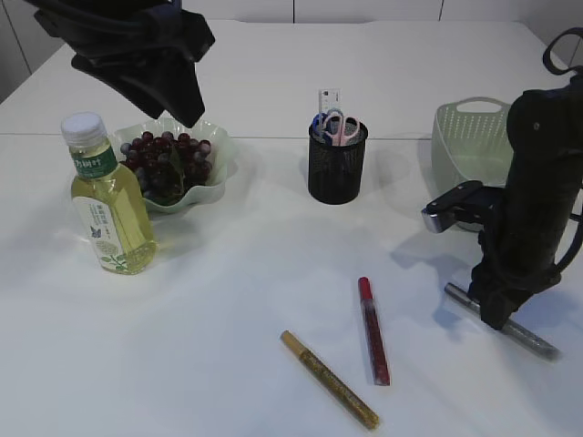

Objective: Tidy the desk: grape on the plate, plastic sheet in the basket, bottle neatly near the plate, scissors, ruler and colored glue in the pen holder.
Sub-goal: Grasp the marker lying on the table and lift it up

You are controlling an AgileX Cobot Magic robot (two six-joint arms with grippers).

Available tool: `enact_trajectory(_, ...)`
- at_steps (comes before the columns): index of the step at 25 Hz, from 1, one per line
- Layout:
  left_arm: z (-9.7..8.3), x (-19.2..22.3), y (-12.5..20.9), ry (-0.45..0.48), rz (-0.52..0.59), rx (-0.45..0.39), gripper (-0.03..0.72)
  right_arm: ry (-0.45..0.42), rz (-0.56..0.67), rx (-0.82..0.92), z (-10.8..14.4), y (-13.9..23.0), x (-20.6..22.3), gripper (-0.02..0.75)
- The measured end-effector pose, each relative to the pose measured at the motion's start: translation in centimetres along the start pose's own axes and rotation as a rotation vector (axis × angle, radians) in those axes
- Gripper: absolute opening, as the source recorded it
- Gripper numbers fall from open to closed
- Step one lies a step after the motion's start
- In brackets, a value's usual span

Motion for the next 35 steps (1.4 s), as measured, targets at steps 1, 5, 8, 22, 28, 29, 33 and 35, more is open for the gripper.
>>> enact_trajectory(1,0.0,0.0,0.0,0.000,0.000,0.000,0.298,0.001,-0.002,0.002,-0.1,0.0,0.0,0.323)
enact_trajectory(5,0.0,0.1,0.0,0.000,0.002,0.000,0.298,-0.002,0.003,0.004,-0.1,0.0,0.3,0.323)
enact_trajectory(8,0.0,0.2,0.0,-0.001,0.004,0.000,0.298,-0.006,0.009,0.004,-0.2,0.0,0.8,0.323)
enact_trajectory(22,0.0,0.2,0.0,-0.001,0.004,0.000,0.298,-0.002,0.002,0.004,-0.4,-0.3,1.6,0.323)
enact_trajectory(28,0.0,0.2,0.0,-0.001,0.005,0.000,0.298,-0.002,0.002,0.004,-0.4,-0.3,1.6,0.323)
enact_trajectory(29,0.0,0.2,0.0,-0.001,0.005,0.000,0.298,-0.001,0.002,0.004,-0.4,-0.3,1.6,0.323)
enact_trajectory(33,0.0,0.2,0.0,-0.001,0.005,0.000,0.298,0.003,0.002,0.001,-0.4,-0.3,1.6,0.231)
enact_trajectory(35,0.0,0.2,0.0,-0.001,0.005,0.000,0.298,0.000,0.000,0.007,-0.4,-0.4,1.6,0.159)
Point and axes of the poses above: a point on each arm's last joint axis where the gripper is mounted, x pointing out along that axis toward the gripper, z along the wrist's bending axis when the last joint is at zero, y = z × x, the point moved 2 cm from there along x, pointing out along that axis toward the gripper, and after that the axes turned 1 degree about -x, right-handed, at the moved point
